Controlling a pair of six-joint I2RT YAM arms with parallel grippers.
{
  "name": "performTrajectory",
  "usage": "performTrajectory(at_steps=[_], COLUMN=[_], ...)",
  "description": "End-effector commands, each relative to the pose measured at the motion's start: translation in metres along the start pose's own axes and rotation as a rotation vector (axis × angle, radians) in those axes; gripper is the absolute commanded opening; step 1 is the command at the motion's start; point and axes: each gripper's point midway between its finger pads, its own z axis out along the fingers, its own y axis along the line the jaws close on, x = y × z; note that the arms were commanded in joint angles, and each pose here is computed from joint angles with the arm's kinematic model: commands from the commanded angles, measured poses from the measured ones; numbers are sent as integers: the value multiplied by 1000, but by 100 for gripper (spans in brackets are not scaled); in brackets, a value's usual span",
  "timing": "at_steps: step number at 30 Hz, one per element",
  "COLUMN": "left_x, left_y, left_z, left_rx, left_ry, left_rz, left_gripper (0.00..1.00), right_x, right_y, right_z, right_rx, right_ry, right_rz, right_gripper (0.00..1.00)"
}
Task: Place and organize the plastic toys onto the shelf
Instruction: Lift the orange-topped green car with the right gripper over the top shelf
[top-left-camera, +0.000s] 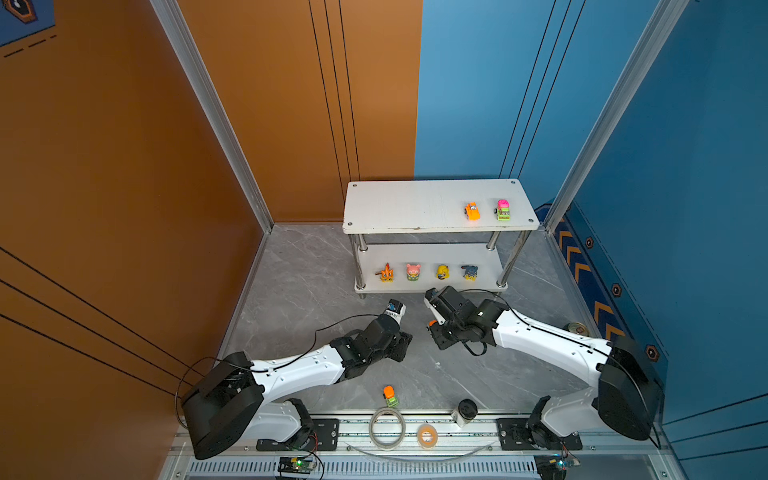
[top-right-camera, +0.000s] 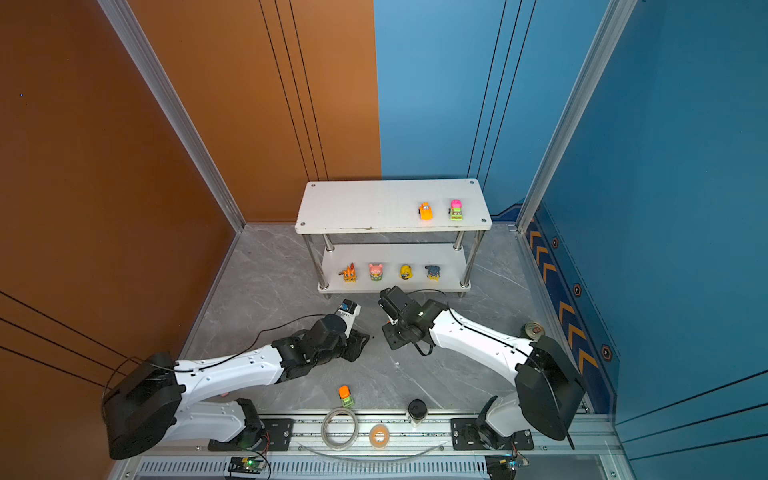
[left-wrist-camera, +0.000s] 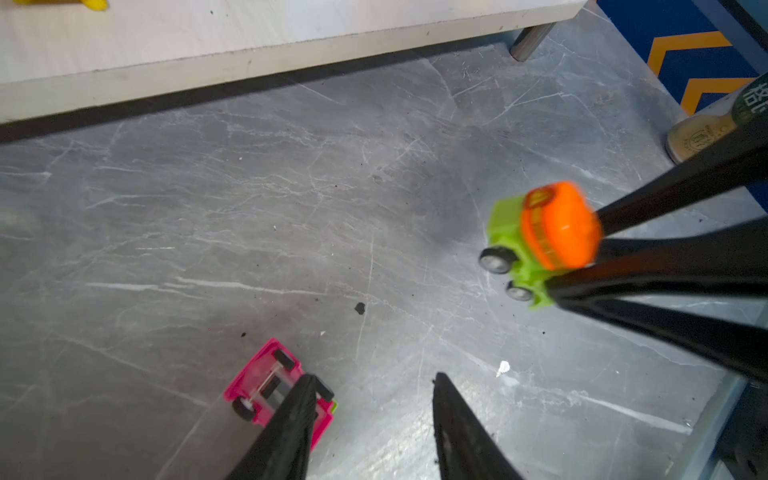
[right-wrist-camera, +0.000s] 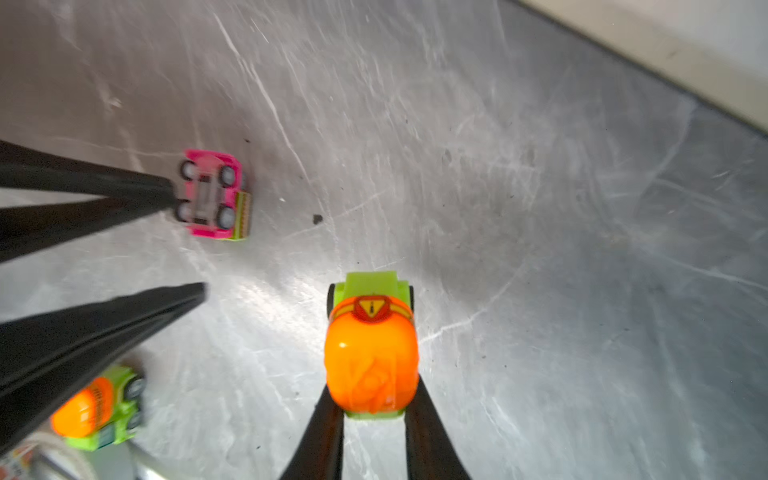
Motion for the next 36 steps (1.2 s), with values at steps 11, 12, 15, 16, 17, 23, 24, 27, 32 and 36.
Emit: performTrajectory(at_steps=[11, 12, 15, 16, 17, 23, 24, 27, 32, 36], left_x=[-1, -1, -1, -1, -1, 3, 3, 4, 5, 5], left_y=[11, 11, 13, 13, 14, 17, 17, 18, 18, 19], left_z=[-10, -11, -14, -15, -16, -18, -18, -17, -16, -15], left_rx=[-17, -19, -23, -23, -25, -31, -33, -36, -37, -39], left_ry=[-35, -34, -40, -39, -42, -40, -38, -35, -30, -33], left_rz=[-22, -22, -27, -29, -31, -39, -38, -37, -41, -46], left_gripper=[48, 48, 48, 48, 48, 48, 48, 48, 48, 48], right_x=[-91, -102, -132, -140, -148, -184, -188, -199, -215, -219], right_y=[-16, -16, -18, -20, -21, -37, -38, -40, -54, -63], right_z=[-181, -192, -214, -216, -219, -212, -208, -198, -191, -187], right_rx=[119, 123, 144, 155, 163, 197, 191, 201, 218, 215], right_ry=[-287, -318, -379, -381, -386, -373, -369, -362, -372, -367], right_rz=[-1, -7, -18, -21, -22, 1, 4, 10, 40, 68], right_gripper=[14, 14, 13, 13, 13, 12, 12, 12, 12, 11])
